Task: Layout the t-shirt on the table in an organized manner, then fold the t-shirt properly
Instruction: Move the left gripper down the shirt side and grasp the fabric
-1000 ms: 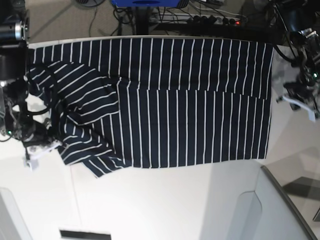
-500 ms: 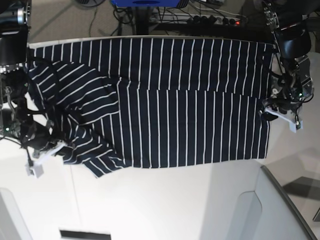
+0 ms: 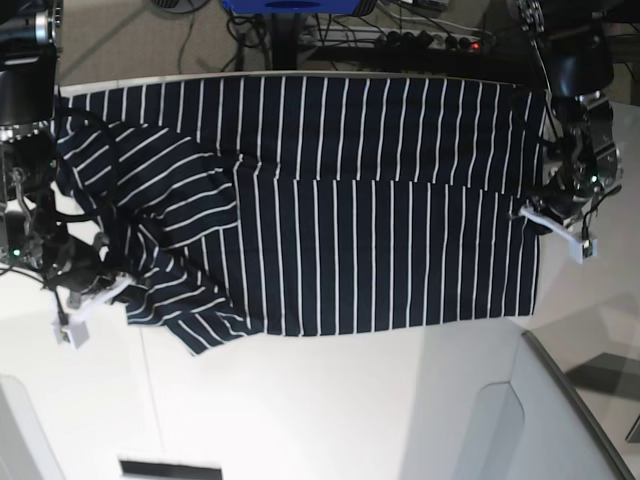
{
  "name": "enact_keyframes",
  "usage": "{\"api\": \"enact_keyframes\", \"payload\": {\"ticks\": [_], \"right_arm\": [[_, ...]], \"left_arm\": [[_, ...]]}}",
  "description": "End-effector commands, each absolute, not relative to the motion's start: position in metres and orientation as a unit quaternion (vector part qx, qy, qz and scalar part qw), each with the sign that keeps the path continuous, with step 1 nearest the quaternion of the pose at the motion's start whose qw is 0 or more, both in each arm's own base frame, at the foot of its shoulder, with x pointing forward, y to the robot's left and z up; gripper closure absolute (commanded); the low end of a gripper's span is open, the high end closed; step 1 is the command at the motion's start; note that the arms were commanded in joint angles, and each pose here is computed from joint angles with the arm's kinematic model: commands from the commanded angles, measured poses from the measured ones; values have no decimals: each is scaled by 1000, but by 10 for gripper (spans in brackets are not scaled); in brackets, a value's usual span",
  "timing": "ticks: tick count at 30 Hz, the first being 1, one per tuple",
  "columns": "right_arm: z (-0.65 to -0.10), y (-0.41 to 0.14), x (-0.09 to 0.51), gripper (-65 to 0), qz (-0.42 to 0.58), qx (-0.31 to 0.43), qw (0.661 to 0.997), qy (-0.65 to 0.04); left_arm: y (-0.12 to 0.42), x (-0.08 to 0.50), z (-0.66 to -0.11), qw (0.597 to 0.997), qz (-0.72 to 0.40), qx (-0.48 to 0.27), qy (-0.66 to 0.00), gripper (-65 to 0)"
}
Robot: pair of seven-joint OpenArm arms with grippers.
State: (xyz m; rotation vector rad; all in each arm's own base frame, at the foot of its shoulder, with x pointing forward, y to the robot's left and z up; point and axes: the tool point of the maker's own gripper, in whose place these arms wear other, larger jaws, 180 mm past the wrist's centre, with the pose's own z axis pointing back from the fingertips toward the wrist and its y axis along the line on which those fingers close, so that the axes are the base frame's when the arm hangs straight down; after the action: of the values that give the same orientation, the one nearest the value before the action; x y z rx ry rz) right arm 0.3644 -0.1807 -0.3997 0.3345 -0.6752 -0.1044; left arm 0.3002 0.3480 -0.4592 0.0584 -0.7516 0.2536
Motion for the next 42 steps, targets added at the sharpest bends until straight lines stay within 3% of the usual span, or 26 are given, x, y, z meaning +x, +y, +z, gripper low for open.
{"api": "enact_keyframes", "payload": {"ticks": [1, 8, 12, 18, 23, 27, 30, 37, 42], "right_arm": [[-382, -185, 378, -2, -47, 165, 918, -357], [-383, -184, 377, -2, -46, 164, 919, -355], [-383, -183, 377, -2, -46, 165, 919, -355], [-384, -183, 376, -2, -46, 166, 919, -354], [-389, -183, 371, -2, -47, 165, 921, -348], [-390, -183, 370, -2, -48, 165, 922, -347], [-392, -183, 368, -2, -48, 165, 923, -344], [-394, -187, 366, -2, -50, 162, 924, -342], [-392, -196, 366, -2, -48, 152, 926, -343]], "left_arm": [[359, 311, -434, 909, 109, 46, -400, 0], [342, 286, -400, 899, 45, 65, -430, 0], [331, 270, -393, 911, 20, 69, -407, 0], [329, 261, -404, 917, 34, 64, -391, 0], [364, 277, -400, 905, 102, 73, -407, 0], [377, 298, -408, 898, 153, 57, -409, -339], [375, 317, -416, 898, 173, 37, -404, -492], [365, 337, -446, 905, 213, -10, -368, -517], [341, 343, -467, 921, 177, -58, -343, -517]]}}
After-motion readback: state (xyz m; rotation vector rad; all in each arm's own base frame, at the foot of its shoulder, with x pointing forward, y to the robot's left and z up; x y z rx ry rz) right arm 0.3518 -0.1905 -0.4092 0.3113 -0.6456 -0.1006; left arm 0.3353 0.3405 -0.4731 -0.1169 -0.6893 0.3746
